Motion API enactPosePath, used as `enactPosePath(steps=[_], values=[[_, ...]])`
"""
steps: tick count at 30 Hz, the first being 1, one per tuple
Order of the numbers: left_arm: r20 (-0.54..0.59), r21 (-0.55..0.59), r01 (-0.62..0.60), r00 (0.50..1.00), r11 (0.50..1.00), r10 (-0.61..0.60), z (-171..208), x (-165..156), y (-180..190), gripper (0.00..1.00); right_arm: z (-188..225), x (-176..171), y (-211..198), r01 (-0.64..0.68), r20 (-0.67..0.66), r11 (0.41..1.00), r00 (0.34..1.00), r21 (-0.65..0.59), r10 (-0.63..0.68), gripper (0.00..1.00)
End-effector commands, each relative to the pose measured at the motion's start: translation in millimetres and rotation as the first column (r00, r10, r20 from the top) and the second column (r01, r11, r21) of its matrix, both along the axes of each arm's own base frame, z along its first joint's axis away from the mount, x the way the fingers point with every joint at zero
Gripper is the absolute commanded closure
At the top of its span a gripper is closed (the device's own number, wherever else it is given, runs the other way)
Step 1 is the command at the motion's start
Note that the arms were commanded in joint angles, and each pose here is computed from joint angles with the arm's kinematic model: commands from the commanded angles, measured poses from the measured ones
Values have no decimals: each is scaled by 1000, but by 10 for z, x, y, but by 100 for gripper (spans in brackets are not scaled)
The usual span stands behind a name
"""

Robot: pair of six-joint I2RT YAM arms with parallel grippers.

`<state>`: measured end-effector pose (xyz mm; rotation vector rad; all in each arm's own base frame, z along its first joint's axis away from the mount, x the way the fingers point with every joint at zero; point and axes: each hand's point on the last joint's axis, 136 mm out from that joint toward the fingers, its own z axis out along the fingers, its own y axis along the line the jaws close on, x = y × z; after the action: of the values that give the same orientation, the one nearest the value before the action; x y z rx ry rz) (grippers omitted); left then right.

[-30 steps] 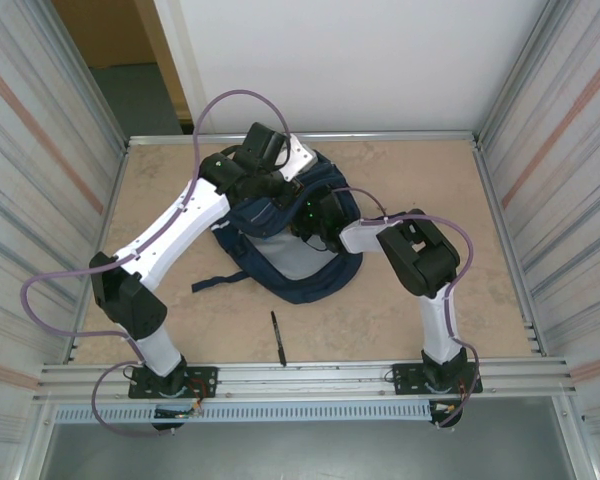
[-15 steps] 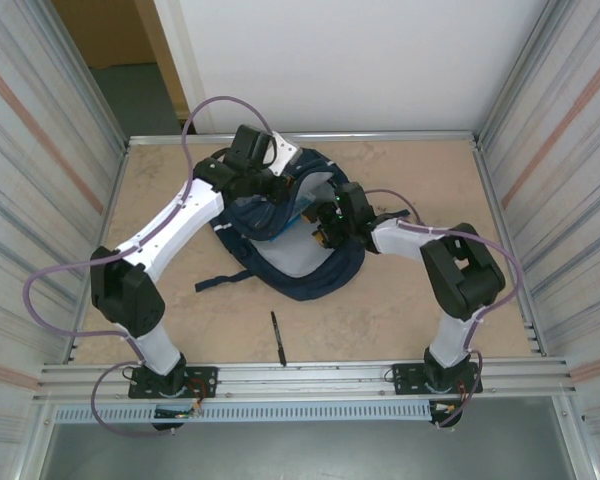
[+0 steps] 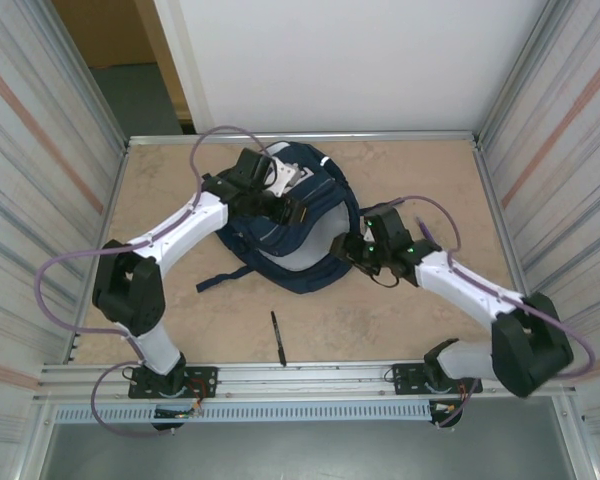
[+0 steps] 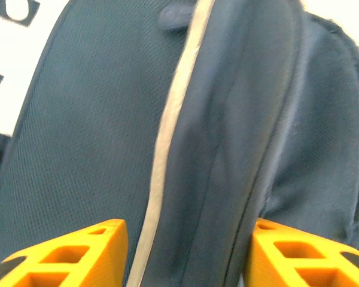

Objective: Pack the student bag

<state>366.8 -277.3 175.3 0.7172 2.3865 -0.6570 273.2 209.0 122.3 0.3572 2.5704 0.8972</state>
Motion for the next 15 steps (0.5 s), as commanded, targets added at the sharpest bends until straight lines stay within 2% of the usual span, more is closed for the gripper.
enactPosePath(steps=[1,3,6,9,12,15], values=[[-16,-32,-186,982,982,186,83,-35,337,44,10,-148,-351,-16,61,985,998,-171,27,39],[-41,-16,-300,953,954,299,-54,-26,605,42,88,-175,-429,-8,92,980,995,-197,27,39],[-91,8,-471,878,882,470,-283,15,1070,42,190,-181,-459,-17,136,972,989,-234,50,39],[-140,6,-540,833,841,536,-401,18,1317,42,221,-181,-389,-44,146,967,986,-252,83,39],[-110,16,-551,829,834,549,-396,12,1397,41,219,-174,-240,-94,148,959,979,-266,137,39],[-115,-116,-428,902,896,416,-205,-31,1122,40,232,-167,-83,-143,142,951,972,-274,187,39]])
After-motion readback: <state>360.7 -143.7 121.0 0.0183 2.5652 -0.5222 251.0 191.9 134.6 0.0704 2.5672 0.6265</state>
